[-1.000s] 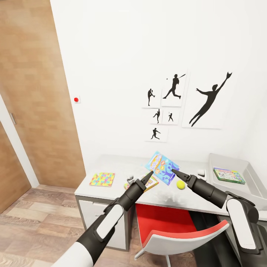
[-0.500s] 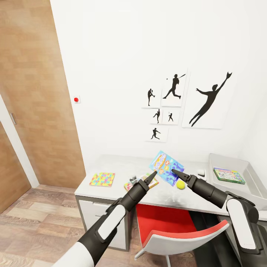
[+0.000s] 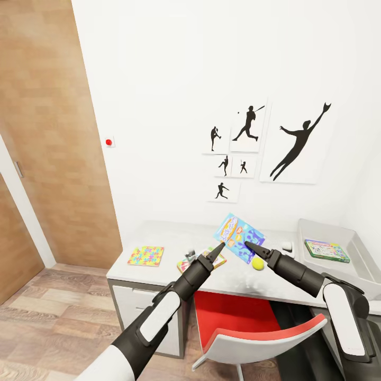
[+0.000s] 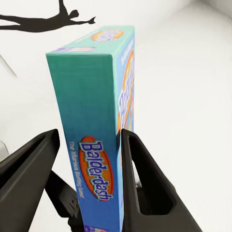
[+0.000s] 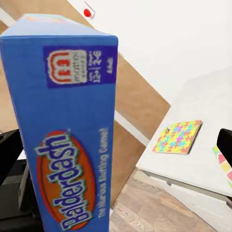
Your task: Put all the toys in the child's room - the three board games (two on the bed and one on the table), the two jigsaw puzzles on the table, and the tennis ball on the table - inside the toy box on the table in the child's room.
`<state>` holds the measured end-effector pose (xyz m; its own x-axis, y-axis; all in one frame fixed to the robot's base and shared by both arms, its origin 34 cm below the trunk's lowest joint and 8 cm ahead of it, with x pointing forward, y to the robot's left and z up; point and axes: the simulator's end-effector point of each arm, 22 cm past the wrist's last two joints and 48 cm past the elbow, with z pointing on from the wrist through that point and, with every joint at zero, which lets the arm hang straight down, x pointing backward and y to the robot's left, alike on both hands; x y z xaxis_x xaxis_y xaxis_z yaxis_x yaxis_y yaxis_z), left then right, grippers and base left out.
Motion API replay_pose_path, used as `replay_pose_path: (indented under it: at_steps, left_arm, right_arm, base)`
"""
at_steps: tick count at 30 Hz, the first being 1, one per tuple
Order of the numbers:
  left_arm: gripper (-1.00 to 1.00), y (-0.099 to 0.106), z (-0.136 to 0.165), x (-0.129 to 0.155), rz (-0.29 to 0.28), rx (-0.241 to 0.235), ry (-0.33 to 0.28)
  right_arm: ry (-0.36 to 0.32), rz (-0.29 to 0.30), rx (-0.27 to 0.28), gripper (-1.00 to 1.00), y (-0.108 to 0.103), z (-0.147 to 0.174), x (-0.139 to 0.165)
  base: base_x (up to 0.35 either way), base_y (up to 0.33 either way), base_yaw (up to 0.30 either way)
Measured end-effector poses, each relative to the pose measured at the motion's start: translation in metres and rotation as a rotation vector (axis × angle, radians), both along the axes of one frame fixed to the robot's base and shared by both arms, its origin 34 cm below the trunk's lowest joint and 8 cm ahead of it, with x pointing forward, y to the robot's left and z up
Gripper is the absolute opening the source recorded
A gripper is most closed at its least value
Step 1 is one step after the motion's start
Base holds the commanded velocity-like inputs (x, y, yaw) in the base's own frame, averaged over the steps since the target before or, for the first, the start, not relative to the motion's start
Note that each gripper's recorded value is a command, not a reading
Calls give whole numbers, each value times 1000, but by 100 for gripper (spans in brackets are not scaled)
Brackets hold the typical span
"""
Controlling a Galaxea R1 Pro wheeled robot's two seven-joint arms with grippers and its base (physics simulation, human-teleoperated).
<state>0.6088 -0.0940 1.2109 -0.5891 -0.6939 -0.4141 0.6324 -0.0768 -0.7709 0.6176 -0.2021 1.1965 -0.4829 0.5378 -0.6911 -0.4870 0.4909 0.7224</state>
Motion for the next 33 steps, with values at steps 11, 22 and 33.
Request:
replay_pose_path:
  at_steps: [11,22,33]
  left_arm:
    - [-100,-2,0,-2,-8,0,0]
    - [-100,-2,-1,-2,-7,4,-1]
    - [100,-1,-3,1,1,12,9]
  right_arm:
    - [-1,4,1,-100,1,1,-1]
    - [-4,-2,-15,-100,-1,1,0]
    - [-7,2,-7,-100,-1,3,-1]
  base:
    - [0,0,0]
    - [0,0,0]
    - [0,0,0]
